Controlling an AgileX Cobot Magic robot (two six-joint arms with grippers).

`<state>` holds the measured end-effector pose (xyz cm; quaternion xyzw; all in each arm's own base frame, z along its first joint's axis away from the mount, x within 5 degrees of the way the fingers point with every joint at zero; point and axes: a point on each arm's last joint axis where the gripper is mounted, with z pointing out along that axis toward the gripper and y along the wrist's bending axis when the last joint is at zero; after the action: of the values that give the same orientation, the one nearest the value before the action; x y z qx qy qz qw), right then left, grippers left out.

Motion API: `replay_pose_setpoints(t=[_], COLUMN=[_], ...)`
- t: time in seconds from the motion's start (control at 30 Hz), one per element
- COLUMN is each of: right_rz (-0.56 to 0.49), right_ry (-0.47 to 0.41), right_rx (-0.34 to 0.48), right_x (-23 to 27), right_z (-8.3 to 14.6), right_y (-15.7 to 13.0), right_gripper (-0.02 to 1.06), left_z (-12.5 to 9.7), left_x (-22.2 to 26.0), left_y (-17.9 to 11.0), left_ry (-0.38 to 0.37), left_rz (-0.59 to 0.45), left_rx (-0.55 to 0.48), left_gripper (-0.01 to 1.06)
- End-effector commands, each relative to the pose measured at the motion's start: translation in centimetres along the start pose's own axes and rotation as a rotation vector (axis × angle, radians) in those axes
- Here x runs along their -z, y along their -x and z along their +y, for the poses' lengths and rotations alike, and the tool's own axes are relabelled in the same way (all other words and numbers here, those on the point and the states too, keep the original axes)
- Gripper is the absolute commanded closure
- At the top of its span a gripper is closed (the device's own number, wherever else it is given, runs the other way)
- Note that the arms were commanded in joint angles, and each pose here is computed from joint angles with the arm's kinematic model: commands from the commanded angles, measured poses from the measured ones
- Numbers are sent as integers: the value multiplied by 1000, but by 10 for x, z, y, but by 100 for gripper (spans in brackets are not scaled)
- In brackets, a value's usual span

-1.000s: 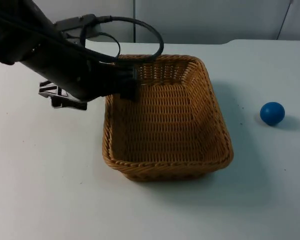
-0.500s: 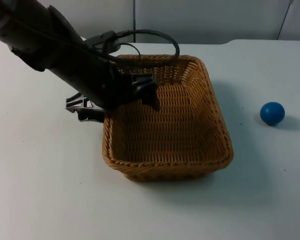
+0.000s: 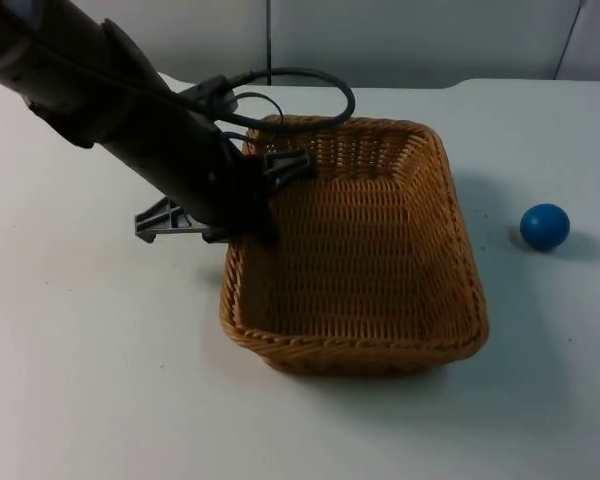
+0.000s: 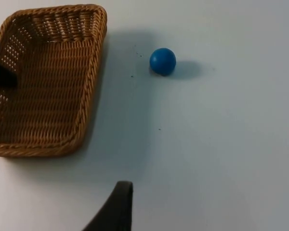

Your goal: Pick up the basket with the left hand and place the ball into the basket with the right hand.

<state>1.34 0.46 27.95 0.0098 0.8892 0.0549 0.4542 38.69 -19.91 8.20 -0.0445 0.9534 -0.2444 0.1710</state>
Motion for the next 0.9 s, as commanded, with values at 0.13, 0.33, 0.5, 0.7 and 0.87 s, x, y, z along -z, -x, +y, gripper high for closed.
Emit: replay_pose_setpoints(t=[0.13,0.33,0.5,0.7,0.87], right_rz=[-2,-2,-2,-2,-2], right_ry=[2,2,2,2,2], right_rx=[10,11,11,11,11], right_x=[-1,-1,-1,-1,-1], right_z=[0,0,0,0,0], right_y=[0,0,0,0,0], right_gripper=[5,5,5,5,5], left_z=[-11,-31,-36,-43,-46], left_x=[5,22,46,78,98], left_y=[11,24,36,45,48], left_ry=[-29,-95,-127,-177,-158], left_rz=[-46,-52,-88,-100,-102], left_rx=[22,-9,-20,14,38], left_gripper=[105,105,105,105,105])
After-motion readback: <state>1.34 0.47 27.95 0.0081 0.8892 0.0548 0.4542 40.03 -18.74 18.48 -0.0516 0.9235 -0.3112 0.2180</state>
